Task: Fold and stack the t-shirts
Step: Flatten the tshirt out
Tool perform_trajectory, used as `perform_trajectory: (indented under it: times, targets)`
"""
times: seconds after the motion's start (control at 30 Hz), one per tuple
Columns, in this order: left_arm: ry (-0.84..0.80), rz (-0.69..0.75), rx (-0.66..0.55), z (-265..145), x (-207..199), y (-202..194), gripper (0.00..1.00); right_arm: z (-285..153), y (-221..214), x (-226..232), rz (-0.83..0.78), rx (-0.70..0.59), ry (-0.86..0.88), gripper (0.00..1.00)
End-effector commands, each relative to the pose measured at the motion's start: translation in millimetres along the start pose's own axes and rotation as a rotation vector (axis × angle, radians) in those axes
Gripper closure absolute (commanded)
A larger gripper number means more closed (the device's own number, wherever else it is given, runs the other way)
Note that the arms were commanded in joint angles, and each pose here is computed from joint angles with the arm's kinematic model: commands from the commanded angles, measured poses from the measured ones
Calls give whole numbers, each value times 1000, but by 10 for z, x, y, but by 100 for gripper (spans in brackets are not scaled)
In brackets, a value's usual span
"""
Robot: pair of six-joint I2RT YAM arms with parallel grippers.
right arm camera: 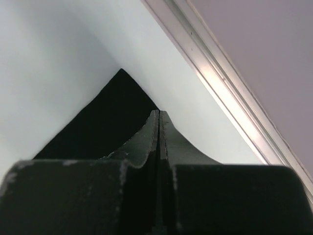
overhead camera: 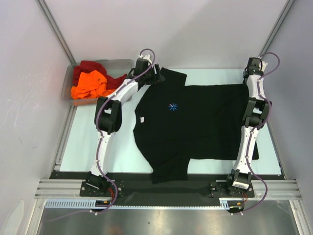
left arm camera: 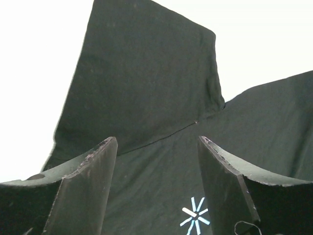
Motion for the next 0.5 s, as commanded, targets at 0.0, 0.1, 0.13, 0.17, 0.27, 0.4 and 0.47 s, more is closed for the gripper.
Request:
perform_trajectory:
  times: [0.0,0.1,0.13,0.17,0.27,0.4,0.47]
  targets:
    - [-5,91,-107,-186,-15,432,28,44,276,59,56,-136,14,100]
    - [-2,125,-130,-268,-33,564,27,87,296,52,77,-151,10,100]
    - [0,126,-135,-305,-47,597,27,79,309,60,82,-148,24,100]
    - [-2,124,-143,-378,-78,651,27,50,342,75,101,-152,33,100]
    - [-29,101,-135,-545,-192,694,26,-146,397,156,110,-137,66,88]
    - [-28,118,-76,-812,-419,585,26,-636,366,244,35,-89,44,51]
    - [4,159,8,-925,-542,337,27,-1015,454,265,27,-102,22,32]
Point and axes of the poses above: each gripper's point midway between its finger pads, its own z axis out along the fingers, its own x axis along the line the jaws close on, y = z × x, the point moved 9 cm from there along -z, back along the fingers, and after that the axes turned 13 degrees about z, right-handed, at the moved point
